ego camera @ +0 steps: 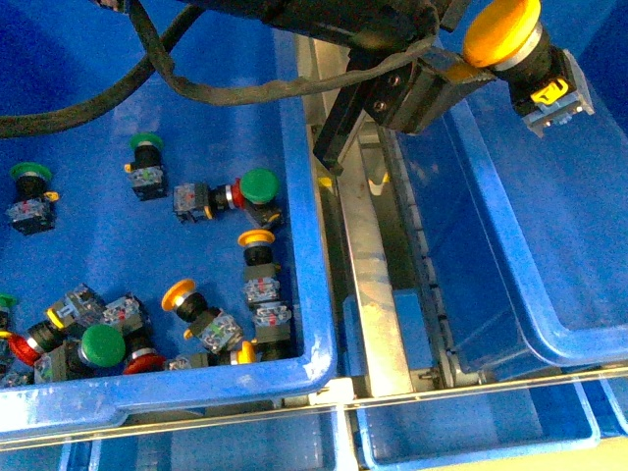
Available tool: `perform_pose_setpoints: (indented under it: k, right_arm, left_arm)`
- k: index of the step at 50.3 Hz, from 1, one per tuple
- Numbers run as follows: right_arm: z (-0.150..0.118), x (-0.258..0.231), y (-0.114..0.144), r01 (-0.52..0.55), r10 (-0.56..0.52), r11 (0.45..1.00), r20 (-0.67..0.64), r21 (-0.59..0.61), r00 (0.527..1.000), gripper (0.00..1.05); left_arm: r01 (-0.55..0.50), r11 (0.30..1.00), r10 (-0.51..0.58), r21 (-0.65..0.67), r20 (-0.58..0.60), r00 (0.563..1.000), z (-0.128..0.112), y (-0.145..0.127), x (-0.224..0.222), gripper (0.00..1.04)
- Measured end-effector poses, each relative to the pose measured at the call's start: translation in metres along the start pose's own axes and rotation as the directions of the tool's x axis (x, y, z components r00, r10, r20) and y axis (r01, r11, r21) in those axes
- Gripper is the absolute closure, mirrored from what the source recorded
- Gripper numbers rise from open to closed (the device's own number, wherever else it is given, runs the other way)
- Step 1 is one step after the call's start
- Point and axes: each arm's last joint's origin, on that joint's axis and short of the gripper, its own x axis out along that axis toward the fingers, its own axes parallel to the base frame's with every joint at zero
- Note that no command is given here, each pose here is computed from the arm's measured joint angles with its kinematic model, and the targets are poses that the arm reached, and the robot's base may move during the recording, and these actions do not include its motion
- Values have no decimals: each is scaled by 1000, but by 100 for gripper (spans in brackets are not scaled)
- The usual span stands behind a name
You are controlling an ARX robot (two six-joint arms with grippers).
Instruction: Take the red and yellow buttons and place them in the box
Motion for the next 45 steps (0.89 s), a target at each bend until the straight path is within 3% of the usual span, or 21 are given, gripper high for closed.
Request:
perform_pose_setpoints:
  k: [5,9,13,16,25,45]
  right_arm:
    - [0,0,0,2,-2,1000,-4,0,1000,6]
    - [-2,4,5,31,-39,999,-273,-35,961,6]
    - [-7,23,22,-161,124,985,-388,-65,913,6]
    - [-9,34,31,-252,197,963,-394,-92,898,6]
    - [-8,69,46,-379,298,903,-344,-200,890,6]
    - [-14,121,53,-438,340,831,-310,-342,888,6]
  left_arm:
    - [-5,1000,5,-7,-6,1000,-1,2,3,71]
    - [-9,1000,9,-9,-7,1000,-2,3,4,71]
    - [-10,1000,10,-9,-10,1000,-2,3,4,71]
    - [-13,1000,13,-10,-9,1000,-2,4,4,71]
    - [-15,1000,15,-9,-5,1000,0,4,3,71]
    - [-15,1000,15,-12,0,1000,4,5,2,71]
